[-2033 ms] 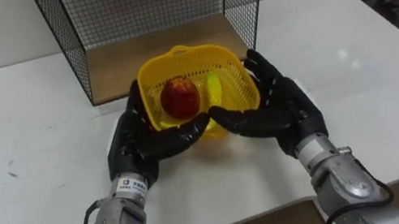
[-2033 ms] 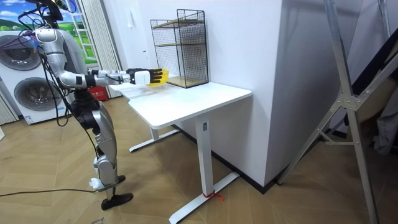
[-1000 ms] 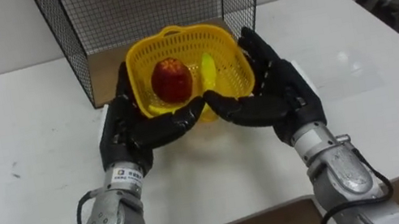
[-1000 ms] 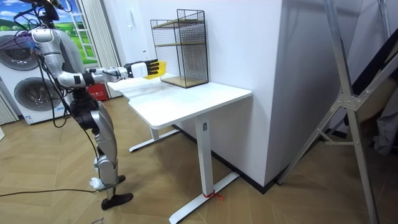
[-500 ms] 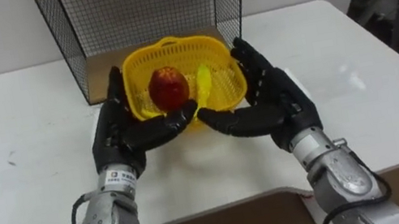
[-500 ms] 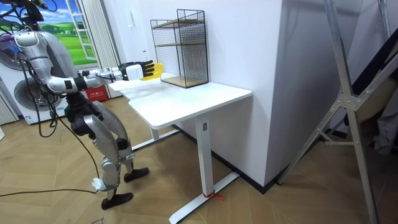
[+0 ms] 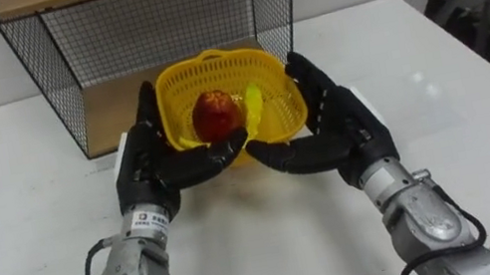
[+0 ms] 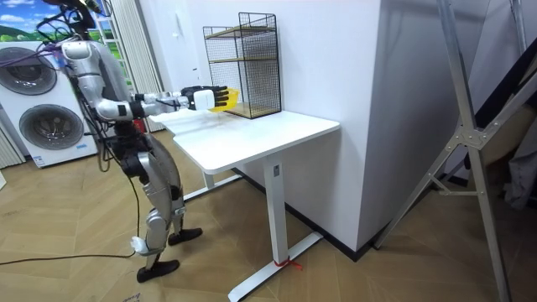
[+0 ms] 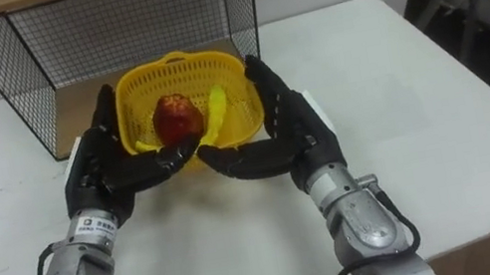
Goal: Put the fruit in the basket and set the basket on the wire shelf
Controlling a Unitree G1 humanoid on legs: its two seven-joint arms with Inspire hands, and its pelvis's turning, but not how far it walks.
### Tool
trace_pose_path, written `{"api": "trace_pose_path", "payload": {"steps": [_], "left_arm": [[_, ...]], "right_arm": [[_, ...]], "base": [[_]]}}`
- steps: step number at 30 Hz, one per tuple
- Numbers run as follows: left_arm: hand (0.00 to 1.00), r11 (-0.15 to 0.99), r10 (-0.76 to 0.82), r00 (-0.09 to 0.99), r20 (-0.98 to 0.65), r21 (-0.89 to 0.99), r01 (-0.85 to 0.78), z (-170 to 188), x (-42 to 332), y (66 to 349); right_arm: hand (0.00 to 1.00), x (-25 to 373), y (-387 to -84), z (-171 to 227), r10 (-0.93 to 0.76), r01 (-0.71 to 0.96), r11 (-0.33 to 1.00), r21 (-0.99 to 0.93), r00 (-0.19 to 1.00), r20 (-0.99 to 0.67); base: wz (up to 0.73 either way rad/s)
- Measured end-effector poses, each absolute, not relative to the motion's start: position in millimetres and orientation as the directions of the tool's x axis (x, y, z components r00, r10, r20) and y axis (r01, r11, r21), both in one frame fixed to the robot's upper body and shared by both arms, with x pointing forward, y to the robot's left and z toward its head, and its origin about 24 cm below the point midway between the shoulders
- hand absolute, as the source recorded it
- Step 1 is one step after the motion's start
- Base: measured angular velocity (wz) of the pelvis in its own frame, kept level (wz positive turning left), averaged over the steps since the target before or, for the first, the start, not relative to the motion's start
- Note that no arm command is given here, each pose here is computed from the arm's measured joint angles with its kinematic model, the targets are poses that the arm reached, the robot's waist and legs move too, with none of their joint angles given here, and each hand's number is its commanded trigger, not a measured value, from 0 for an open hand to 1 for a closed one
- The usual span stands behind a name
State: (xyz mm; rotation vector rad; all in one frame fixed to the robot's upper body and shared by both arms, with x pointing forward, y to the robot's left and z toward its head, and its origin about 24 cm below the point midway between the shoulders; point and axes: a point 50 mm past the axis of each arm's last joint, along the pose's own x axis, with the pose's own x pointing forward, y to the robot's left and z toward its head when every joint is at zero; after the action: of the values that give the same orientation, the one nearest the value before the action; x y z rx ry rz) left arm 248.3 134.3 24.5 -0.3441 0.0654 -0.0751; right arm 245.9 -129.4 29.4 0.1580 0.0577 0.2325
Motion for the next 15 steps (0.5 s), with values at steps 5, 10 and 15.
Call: {"api": "trace_pose_path", "payload": {"steps": [5, 10, 15], "left_arm": [[0.00, 0.937, -0.097, 0.994, -0.050, -0.340, 0.075, 24.5, 247.9, 130.1], [0.00, 0.936, -0.095, 0.995, -0.023, -0.341, 0.081, 27.4, 250.7, 128.7], [0.00, 0.939, -0.084, 0.995, -0.046, -0.338, 0.063, 22.3, 249.9, 127.9]], "right_arm": [[0.00, 246.5, -132.3, 29.6, 0.210, -0.202, 0.967, 0.157, 0.977, -0.041], [0.00, 247.0, -134.3, 30.8, 0.217, -0.212, 0.968, 0.137, 0.976, -0.020], [0.00, 248.9, -136.7, 27.8, 0.211, -0.205, 0.971, 0.127, 0.977, -0.034]], "base": [[0.12], [0.22], [0.20]]}}
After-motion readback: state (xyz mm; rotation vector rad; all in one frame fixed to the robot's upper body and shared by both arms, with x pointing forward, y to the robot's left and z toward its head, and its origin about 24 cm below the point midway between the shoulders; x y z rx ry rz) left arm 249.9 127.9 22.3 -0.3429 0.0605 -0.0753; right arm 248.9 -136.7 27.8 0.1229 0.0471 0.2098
